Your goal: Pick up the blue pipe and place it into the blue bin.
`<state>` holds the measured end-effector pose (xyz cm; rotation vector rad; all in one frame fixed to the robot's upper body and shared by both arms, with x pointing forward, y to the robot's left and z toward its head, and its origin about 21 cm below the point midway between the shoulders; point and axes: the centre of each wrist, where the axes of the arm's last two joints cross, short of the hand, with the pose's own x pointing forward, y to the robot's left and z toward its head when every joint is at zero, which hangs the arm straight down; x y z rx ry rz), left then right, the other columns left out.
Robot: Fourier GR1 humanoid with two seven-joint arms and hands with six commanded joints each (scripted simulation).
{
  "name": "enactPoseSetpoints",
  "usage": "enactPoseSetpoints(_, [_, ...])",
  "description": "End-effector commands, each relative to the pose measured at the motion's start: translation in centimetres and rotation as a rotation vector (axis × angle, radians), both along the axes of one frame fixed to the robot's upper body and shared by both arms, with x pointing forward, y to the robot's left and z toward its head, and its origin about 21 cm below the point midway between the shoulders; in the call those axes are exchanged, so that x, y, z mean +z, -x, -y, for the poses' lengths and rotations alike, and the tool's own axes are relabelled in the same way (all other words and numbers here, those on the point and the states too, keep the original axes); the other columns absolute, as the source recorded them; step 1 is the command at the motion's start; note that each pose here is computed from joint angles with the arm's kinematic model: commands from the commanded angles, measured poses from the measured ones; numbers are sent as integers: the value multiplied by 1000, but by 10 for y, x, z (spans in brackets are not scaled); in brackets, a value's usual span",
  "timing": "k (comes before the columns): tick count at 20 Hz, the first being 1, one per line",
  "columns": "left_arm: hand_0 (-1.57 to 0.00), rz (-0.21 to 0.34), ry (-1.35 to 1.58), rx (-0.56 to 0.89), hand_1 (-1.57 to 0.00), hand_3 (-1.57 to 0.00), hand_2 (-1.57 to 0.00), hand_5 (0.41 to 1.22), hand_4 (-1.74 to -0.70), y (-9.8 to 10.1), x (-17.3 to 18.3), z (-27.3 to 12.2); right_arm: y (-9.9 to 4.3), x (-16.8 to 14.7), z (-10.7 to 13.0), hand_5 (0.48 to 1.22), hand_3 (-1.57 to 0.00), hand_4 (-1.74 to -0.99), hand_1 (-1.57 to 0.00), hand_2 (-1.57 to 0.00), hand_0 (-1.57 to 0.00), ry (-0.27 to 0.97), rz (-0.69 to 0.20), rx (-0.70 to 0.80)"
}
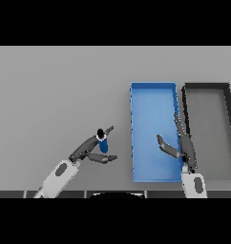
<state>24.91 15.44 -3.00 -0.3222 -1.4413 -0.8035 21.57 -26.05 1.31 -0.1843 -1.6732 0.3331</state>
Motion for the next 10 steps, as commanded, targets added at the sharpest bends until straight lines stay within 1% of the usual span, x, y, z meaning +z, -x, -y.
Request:
enactPoseSetpoints(1, [1, 10, 20, -8, 1, 1, 1, 463, -1107, -3, 0, 2, 1, 1, 1, 650, 1, -1207, 1, 1, 1, 0, 3, 2])
enactPoseSetpoints(2, [1, -9, 52, -1, 0, -40, -54, 502, -1140, -5, 0, 9, 0, 1, 1, 653, 1, -1210, 1, 1, 1, -2, 8, 1])
enactPoseSetpoints(3, [1, -22, 81, 13, -41, -121, -151, 550, -1186, -6, -2, 10, 2, 1, 1, 655, 1, -1213, 1, 1, 1, 1, 14, 6])
enactPoseSetpoints(4, [-10, -25, 114, 19, -156, -276, -308, 613, -1243, -8, -2, 12, 0, -1, 1, 655, 1, -1217, 1, 1, 1, -16, 11, 2])
enactPoseSetpoints(5, [-125, -41, 146, 25, -319, -535, -485, 735, -1281, -6, -2, 17, 0, -1, 4, 656, 1, -1220, 1, 1, 1, -7, 6, 2])
enactPoseSetpoints(6, [-359, -45, 161, 31, -547, -742, -689, 832, -1369, -3, -8, 18, 0, 0, 4, 656, 1, -1220, 1, 1, 1, -10, 0, 1])
enactPoseSetpoints(7, [-602, -42, 154, 37, -752, -908, -865, 910, -1439, -4, -9, 15, 0, -1, 4, 657, 1, -1219, 1, 1, 1, -9, -2, 1])
enactPoseSetpoints(8, [-796, -54, 153, 32, -915, -1030, -1006, 972, -1497, -5, -8, 18, -2, -1, 3, 658, 1, -1224, 1, 1, 1, -13, -2, 9])
enactPoseSetpoints(9, [-951, -50, 161, 23, -1047, -1119, -1119, 1022, -1544, -3, -8, 18, 1, -2, 3, 660, 1, -1227, 1, 1, 1, -21, 5, 15])
enactPoseSetpoints(10, [-1075, -36, 165, 20, -1151, -1194, -1210, 1062, -1580, -1, -7, 21, 0, -1, 3, 660, 1, -1233, 1, 1, 1, -23, -3, 10])
